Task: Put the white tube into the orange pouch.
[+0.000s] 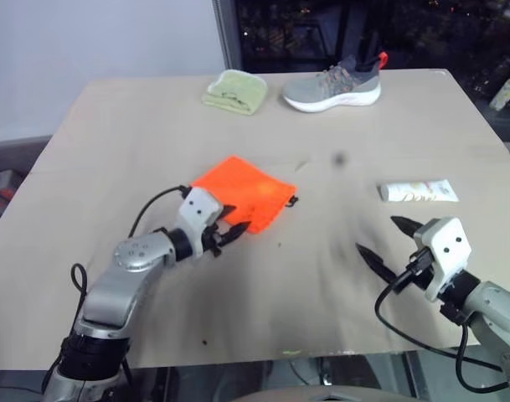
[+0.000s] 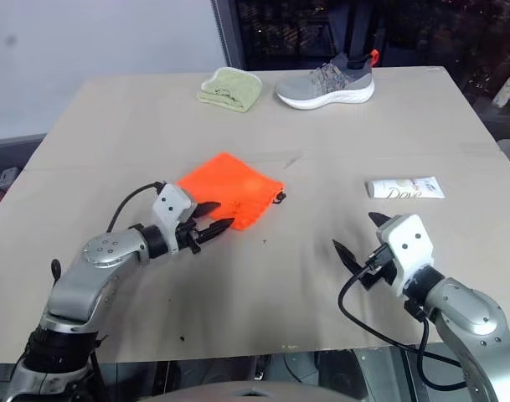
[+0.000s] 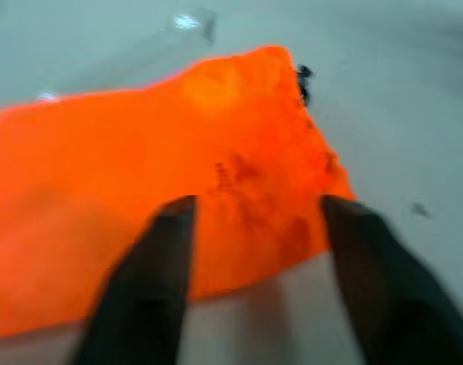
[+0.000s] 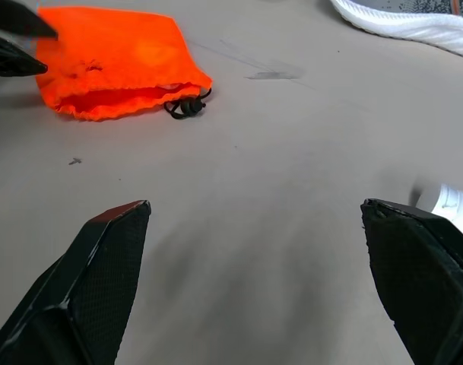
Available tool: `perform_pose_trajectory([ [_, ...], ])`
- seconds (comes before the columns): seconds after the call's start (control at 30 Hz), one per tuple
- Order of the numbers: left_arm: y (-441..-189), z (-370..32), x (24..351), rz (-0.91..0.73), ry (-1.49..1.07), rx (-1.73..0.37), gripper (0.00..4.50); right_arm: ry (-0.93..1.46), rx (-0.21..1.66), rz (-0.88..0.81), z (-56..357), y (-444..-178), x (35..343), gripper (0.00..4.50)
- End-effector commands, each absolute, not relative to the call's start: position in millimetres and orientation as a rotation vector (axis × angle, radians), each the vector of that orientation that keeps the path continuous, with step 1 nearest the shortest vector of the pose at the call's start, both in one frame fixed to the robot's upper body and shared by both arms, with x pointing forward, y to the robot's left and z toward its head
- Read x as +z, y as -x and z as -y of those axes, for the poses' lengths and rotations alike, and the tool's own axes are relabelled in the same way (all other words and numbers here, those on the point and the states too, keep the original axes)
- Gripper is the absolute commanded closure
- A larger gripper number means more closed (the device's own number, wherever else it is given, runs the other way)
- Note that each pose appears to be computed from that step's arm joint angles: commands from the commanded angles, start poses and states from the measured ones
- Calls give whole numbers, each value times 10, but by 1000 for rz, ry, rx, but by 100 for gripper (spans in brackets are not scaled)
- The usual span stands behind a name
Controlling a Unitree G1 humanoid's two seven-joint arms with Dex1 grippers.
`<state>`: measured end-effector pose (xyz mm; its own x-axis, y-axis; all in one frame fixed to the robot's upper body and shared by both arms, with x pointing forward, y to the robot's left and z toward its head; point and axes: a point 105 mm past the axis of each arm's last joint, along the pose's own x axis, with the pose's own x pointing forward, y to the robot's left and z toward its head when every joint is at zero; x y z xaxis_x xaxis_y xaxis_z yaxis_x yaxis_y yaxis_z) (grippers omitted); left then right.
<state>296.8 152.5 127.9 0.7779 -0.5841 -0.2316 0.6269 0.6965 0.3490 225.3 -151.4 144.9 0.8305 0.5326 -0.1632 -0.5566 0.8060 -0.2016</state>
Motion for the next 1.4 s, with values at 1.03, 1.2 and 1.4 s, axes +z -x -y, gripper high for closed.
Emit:
perform_pose_trajectory([
  [1.03,-2940,-1220,1186,-165,-650,-619,188,302,665,-93,1512,-2216,1616,0],
  [1.2,-2993,-1271,1140,-164,-714,-554,188,302,656,-96,1524,-2207,1630,0],
  [1.4,-2970,-1337,1127,-146,-732,-484,188,302,643,-104,1555,-2181,1636,0],
])
